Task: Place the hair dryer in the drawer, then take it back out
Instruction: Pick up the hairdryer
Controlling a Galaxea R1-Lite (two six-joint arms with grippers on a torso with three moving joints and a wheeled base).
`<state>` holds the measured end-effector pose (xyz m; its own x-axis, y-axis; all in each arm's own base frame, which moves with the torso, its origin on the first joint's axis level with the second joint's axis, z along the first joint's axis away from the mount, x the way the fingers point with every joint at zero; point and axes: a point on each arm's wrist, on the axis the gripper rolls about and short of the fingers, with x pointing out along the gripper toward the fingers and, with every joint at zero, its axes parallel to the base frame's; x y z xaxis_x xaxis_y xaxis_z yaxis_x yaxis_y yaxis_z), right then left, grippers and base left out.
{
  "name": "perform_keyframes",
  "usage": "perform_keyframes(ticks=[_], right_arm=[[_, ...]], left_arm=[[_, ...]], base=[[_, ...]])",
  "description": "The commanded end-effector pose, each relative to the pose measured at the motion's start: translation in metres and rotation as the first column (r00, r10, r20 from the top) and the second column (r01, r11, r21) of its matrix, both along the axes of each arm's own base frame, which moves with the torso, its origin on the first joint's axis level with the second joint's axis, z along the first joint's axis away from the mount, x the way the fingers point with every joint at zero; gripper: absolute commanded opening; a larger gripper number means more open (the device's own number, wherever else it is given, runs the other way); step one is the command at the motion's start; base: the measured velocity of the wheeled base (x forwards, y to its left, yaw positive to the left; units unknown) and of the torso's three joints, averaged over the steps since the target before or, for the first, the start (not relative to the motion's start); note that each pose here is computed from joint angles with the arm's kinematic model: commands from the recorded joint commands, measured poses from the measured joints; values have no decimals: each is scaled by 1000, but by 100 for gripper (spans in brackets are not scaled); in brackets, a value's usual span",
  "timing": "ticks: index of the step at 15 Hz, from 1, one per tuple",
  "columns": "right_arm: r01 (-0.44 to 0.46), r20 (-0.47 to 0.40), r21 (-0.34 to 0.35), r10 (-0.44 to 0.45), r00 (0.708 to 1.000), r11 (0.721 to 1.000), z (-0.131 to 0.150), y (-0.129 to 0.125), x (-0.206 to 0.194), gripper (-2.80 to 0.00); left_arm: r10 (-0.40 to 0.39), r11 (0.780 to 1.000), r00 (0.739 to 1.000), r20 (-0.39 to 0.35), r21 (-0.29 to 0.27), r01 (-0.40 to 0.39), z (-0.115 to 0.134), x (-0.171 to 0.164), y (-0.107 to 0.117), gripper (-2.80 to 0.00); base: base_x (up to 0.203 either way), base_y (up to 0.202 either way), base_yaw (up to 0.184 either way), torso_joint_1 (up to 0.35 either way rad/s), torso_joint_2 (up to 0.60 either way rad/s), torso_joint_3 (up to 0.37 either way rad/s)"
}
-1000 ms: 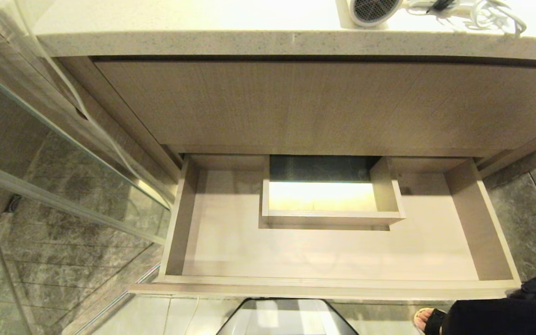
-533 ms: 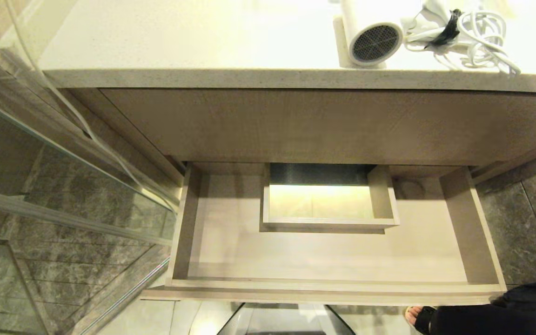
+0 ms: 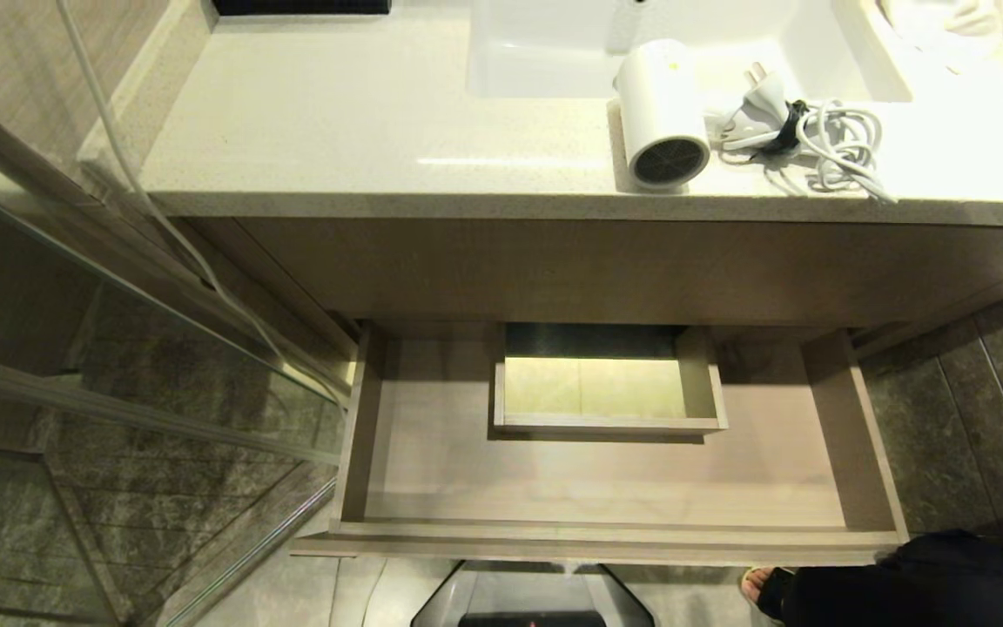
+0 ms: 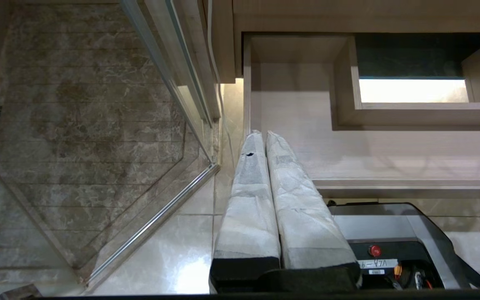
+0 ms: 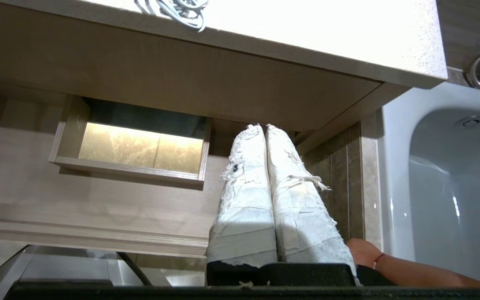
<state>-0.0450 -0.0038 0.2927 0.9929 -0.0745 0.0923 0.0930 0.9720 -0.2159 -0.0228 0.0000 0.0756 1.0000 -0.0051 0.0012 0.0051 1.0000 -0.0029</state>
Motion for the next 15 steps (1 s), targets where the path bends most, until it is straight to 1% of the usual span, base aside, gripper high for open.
perform_keyframes(ticks=[1,6,9,11,15], right_arm=[[1,-5,-3,-1,1000,1000,0,0,1,-280],[10,-13,-11,-10,1000,1000,-1,0,1,-280],[8,-5,-32,-8,1000,999,1,0,0,-280],[6,-5,-40,-6,1000,999,1,0,0,-280],[5,-11,-52,-6,1000,999,1,0,0,-280]], left_arm=[[1,1000,1000,0,0,-1,0,0,0,-280],[1,1000,1000,0,0,-1,0,0,0,-280],[1,1000,1000,0,0,-1,0,0,0,-280],[-1,1000,1000,0,-1,1,0,0,0,-280],[-1,1000,1000,0,-1,1,0,0,0,-280]], base=[[0,0,0,211,-369,-168],[0,0,0,190,-350,-160],[0,0,0,30,-61,-21],[0,0,0,123,14,145],[0,0,0,238,18,247]])
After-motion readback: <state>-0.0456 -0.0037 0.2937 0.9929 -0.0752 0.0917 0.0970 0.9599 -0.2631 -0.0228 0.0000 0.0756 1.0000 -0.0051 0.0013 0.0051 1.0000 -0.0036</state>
